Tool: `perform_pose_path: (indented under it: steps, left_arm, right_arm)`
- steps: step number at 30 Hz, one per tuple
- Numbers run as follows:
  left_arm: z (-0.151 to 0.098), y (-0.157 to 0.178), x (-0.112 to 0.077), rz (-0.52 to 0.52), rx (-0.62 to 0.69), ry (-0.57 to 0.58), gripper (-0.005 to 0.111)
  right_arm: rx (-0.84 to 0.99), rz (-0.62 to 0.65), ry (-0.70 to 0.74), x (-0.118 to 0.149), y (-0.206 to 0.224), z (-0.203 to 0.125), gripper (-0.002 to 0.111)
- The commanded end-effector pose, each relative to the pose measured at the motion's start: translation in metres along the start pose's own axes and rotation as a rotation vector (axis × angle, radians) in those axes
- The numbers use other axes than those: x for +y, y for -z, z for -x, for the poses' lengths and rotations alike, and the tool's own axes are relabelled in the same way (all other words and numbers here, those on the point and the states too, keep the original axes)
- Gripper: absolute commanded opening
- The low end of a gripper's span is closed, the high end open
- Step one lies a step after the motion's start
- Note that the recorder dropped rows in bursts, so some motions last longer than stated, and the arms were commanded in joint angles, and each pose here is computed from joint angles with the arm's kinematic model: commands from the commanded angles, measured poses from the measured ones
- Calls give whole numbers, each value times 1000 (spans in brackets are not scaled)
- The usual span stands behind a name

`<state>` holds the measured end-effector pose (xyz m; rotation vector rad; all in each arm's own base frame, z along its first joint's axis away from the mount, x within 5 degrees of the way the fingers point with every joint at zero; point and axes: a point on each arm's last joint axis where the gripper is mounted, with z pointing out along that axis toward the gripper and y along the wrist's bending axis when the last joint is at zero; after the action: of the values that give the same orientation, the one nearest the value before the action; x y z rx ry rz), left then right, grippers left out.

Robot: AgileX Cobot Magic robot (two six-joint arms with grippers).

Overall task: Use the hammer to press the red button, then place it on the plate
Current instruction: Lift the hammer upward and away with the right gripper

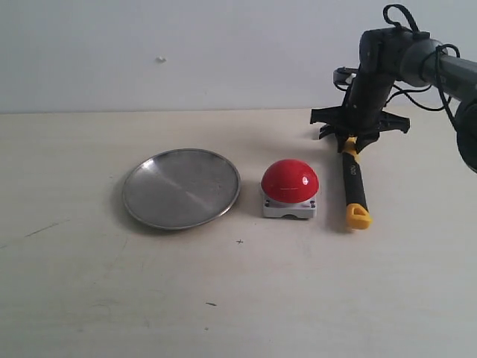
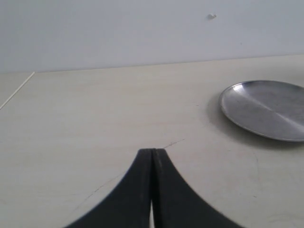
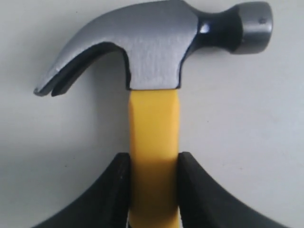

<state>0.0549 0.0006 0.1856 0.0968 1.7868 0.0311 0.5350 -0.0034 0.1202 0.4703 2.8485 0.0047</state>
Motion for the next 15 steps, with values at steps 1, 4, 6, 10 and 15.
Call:
perform_pose_path:
  steps: [1,4,6,10,15]
  left_arm:
    - [1,0,0,1,-9,7,0]
    - [1,0,0,1,-9,7,0]
    - [1,0,0,1,-9,7,0]
    - [1,0,0,1,-9,7,0]
    - [1,0,0,1,-9,7,0]
  right_arm:
    - [-127,20,16,7,50,13,0]
    - [-159,27,16,6,76,15,0]
    - [-185,9,22,3,98,16,0]
    - [-207,-23,31,-3,140,13,0]
    - [-309,-35,39,-11,197,10,0]
